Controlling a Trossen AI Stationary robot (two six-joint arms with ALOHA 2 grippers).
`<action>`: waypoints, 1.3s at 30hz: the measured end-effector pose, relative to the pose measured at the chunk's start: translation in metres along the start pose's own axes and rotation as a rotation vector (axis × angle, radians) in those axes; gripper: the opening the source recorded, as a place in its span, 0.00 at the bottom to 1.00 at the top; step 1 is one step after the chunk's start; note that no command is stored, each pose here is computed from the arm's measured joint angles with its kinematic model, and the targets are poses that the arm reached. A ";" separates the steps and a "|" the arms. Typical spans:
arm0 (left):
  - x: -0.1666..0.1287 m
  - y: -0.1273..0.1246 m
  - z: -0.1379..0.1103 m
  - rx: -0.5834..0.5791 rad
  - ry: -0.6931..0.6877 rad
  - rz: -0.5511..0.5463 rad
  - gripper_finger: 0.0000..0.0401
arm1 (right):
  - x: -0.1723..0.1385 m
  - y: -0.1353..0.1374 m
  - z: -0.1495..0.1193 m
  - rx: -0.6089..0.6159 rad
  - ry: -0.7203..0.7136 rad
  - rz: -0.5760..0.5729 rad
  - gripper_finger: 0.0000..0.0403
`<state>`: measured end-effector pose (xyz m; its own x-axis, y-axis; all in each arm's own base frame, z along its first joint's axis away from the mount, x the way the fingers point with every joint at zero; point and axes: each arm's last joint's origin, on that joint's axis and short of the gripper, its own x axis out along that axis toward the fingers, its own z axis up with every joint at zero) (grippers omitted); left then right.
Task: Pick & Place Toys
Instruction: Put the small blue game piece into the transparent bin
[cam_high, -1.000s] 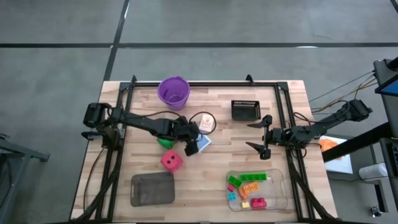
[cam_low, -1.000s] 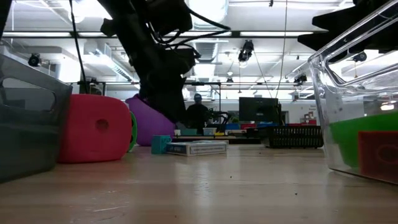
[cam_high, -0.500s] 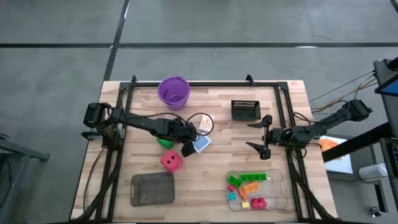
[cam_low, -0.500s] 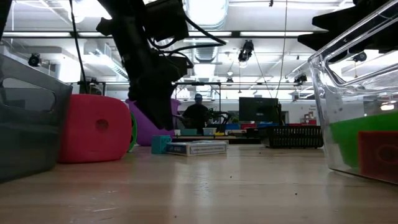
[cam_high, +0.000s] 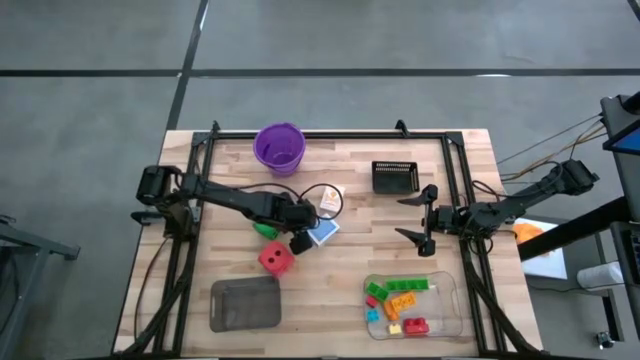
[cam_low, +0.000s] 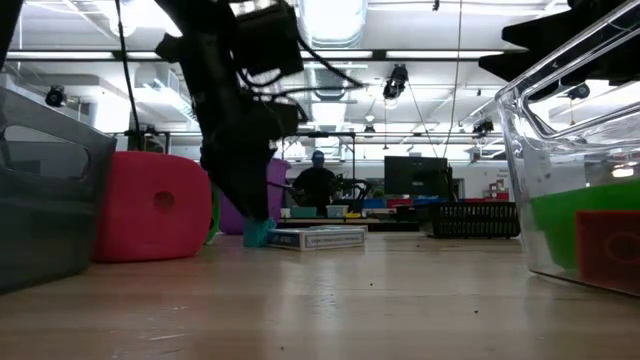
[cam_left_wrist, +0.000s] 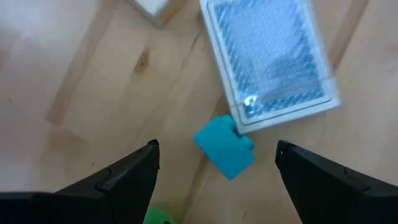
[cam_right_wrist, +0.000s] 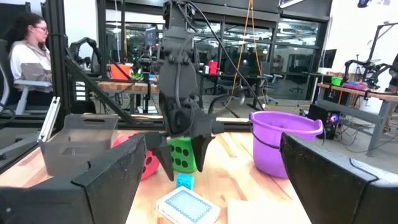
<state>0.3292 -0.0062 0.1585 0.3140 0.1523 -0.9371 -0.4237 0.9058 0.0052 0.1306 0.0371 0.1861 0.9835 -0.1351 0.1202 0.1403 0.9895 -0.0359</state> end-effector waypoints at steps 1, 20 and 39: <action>0.003 0.000 -0.001 0.002 0.012 0.005 0.81 | 0.000 0.000 0.000 0.000 0.000 0.000 0.90; 0.020 0.006 0.003 -0.024 0.044 0.002 0.42 | 0.000 0.000 0.000 0.001 -0.002 -0.001 0.90; 0.015 0.006 0.005 0.098 0.023 -0.015 0.02 | 0.000 0.000 0.000 -0.001 0.001 0.000 0.90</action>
<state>0.3361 0.0038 0.1462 0.2997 0.1308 -0.9450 -0.3338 0.9423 0.0246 0.1306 0.0371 0.1860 0.9836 -0.1353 0.1193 0.1405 0.9894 -0.0367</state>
